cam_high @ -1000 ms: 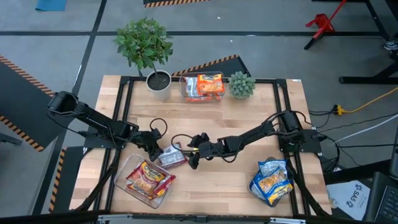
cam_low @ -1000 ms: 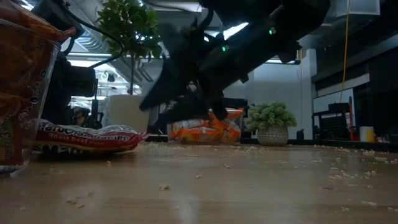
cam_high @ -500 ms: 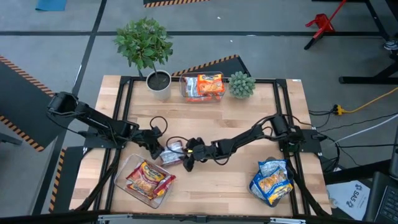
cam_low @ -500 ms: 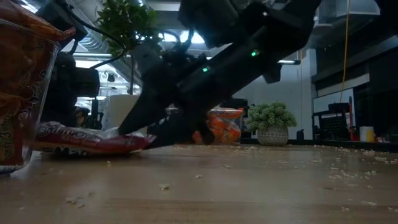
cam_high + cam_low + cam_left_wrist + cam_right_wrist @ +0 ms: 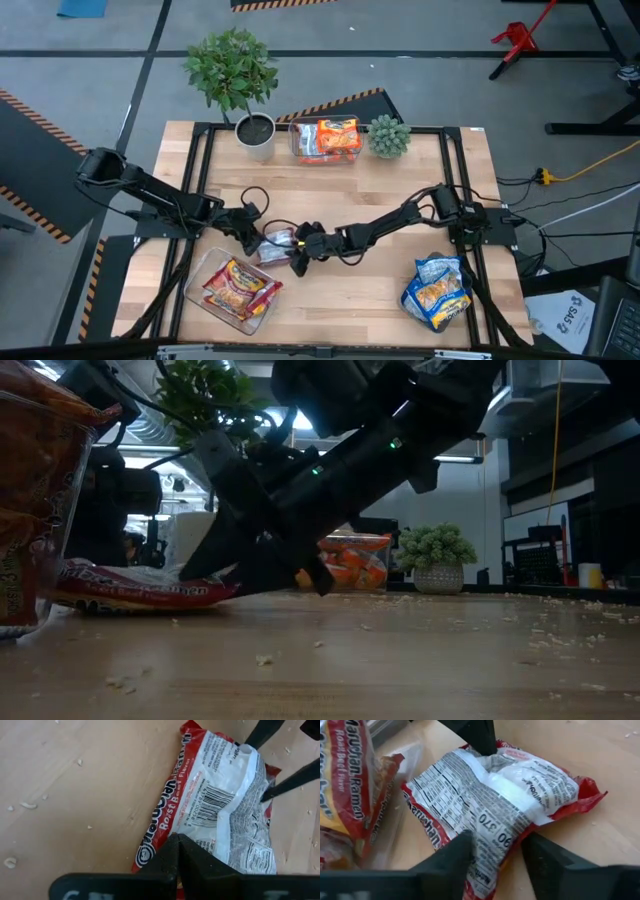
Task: Sort Maruchan noodles
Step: Put the red noodle pack into the bottom transparent bin
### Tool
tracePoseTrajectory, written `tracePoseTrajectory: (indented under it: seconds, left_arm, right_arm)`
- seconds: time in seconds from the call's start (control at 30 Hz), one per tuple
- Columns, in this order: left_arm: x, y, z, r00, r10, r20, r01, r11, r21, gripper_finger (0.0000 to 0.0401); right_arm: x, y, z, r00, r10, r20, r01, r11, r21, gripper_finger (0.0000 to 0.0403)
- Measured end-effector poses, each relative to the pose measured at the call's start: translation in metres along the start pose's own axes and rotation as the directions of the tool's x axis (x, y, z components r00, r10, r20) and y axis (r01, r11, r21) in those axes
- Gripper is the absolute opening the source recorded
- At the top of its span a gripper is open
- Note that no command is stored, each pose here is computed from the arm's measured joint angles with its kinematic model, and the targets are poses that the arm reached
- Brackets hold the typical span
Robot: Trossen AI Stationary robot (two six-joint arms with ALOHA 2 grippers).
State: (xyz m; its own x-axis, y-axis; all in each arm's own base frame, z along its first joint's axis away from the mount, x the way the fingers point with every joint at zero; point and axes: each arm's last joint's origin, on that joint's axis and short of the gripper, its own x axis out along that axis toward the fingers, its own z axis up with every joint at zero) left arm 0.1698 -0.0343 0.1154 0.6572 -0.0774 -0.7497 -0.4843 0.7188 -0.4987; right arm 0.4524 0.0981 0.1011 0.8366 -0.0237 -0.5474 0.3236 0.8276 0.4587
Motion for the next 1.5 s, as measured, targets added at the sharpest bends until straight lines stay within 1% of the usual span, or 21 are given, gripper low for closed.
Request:
tracePoseTrajectory:
  seconds: [0.13, 0.23, 0.3, 0.4, 0.5, 0.63, 0.77, 0.87, 0.97, 1.03, 1.1, 1.17, 1.23, 1.3, 1.33, 1.43, 1.5]
  left_arm:
    - [0.0, 0.0, 0.001, 1.0, 0.007, 0.015, -0.007, 1.0, 0.0, 0.0]
    - [0.0, -0.001, 0.001, 1.0, 0.003, 0.026, -0.003, 1.0, -0.005, 0.0]
    - [0.0, -0.002, 0.002, 1.0, -0.01, 0.026, 0.011, 1.0, -0.012, 0.0003]
    - [-0.002, -0.004, 0.002, 0.999, -0.052, -0.003, 0.052, 0.998, -0.02, 0.0012]
    - [-0.008, -0.012, 0.007, 0.992, -0.126, -0.019, 0.126, 0.992, -0.021, 0.0016]
    - [-0.02, -0.024, 0.016, 0.976, -0.216, 0.019, 0.216, 0.976, -0.018, 0.0013]
    - [-0.037, -0.034, 0.029, 0.946, -0.313, 0.082, 0.317, 0.948, -0.041, 0.0006]
    - [-0.055, -0.042, 0.039, 0.909, -0.391, 0.146, 0.399, 0.916, -0.035, 0.0002]
    - [-0.078, -0.05, 0.049, 0.856, -0.466, 0.224, 0.483, 0.875, -0.023, 0.0001]
    - [-0.094, -0.054, 0.055, 0.813, -0.514, 0.274, 0.535, 0.845, -0.001, 0.0001]
    - [-0.111, -0.059, 0.06, 0.768, -0.556, 0.32, 0.58, 0.814, 0.022, 0.0001]
    - [-0.128, -0.062, 0.065, 0.72, -0.591, 0.362, 0.62, 0.783, 0.047, 0.0001]
    - [-0.144, -0.064, 0.069, 0.673, -0.619, 0.405, 0.652, 0.755, 0.071, 0.0001]
    - [-0.159, -0.065, 0.072, 0.63, -0.634, 0.448, 0.674, 0.733, 0.091, 0.0001]
    - [-0.166, -0.066, 0.073, 0.607, -0.641, 0.47, 0.682, 0.724, 0.106, 0.0]
    - [-0.184, -0.066, 0.076, 0.555, -0.642, 0.529, 0.681, 0.716, 0.155, 0.0]
    - [-0.192, -0.066, 0.077, 0.529, -0.634, 0.564, 0.679, 0.715, 0.167, 0.0]
  right_arm:
    - [0.0, -0.001, -0.001, 1.0, -0.001, -0.024, 0.001, 1.0, -0.006, 0.0095]
    - [0.0, -0.001, -0.001, 1.0, -0.001, -0.024, 0.001, 1.0, -0.031, 0.0038]
    - [0.0, 0.0, -0.001, 1.0, 0.007, -0.022, -0.008, 0.999, -0.051, 0.0012]
    - [0.0, 0.002, 0.001, 1.0, 0.015, -0.022, -0.016, 0.998, -0.057, 0.0011]
    - [0.0, 0.007, 0.004, 0.999, 0.027, -0.018, -0.028, 0.997, -0.079, 0.0004]
    - [-0.001, 0.01, 0.009, 1.0, 0.016, -0.014, -0.017, 0.995, -0.1, 0.0003]
    - [-0.005, 0.016, 0.019, 1.0, -0.018, -0.014, 0.015, 0.989, -0.146, 0.0002]
    - [-0.013, 0.022, 0.029, 0.997, -0.08, -0.008, 0.076, 0.968, -0.239, 0.0002]
    - [-0.026, 0.033, 0.049, 0.99, -0.141, 0.007, 0.134, 0.924, -0.358, 0.0001]
    - [-0.035, 0.043, 0.064, 0.985, -0.173, 0.024, 0.165, 0.877, -0.451, 0.0001]
    - [-0.044, 0.055, 0.075, 0.975, -0.219, 0.034, 0.201, 0.811, -0.55, 0.0001]
    - [-0.052, 0.067, 0.086, 0.96, -0.269, 0.074, 0.253, 0.731, -0.633, 0.0001]
    - [-0.063, 0.082, 0.097, 0.941, -0.309, 0.135, 0.311, 0.641, -0.702, 0.0001]
    - [-0.073, 0.098, 0.105, 0.924, -0.319, 0.21, 0.359, 0.535, -0.765, 0.0]
    - [-0.077, 0.105, 0.108, 0.92, -0.311, 0.239, 0.368, 0.472, -0.801, 0.0]
    - [-0.085, 0.126, 0.112, 0.923, -0.229, 0.311, 0.368, 0.28, -0.887, 0.0]
    - [-0.089, 0.138, 0.11, 0.922, -0.171, 0.348, 0.375, 0.163, -0.913, 0.0]
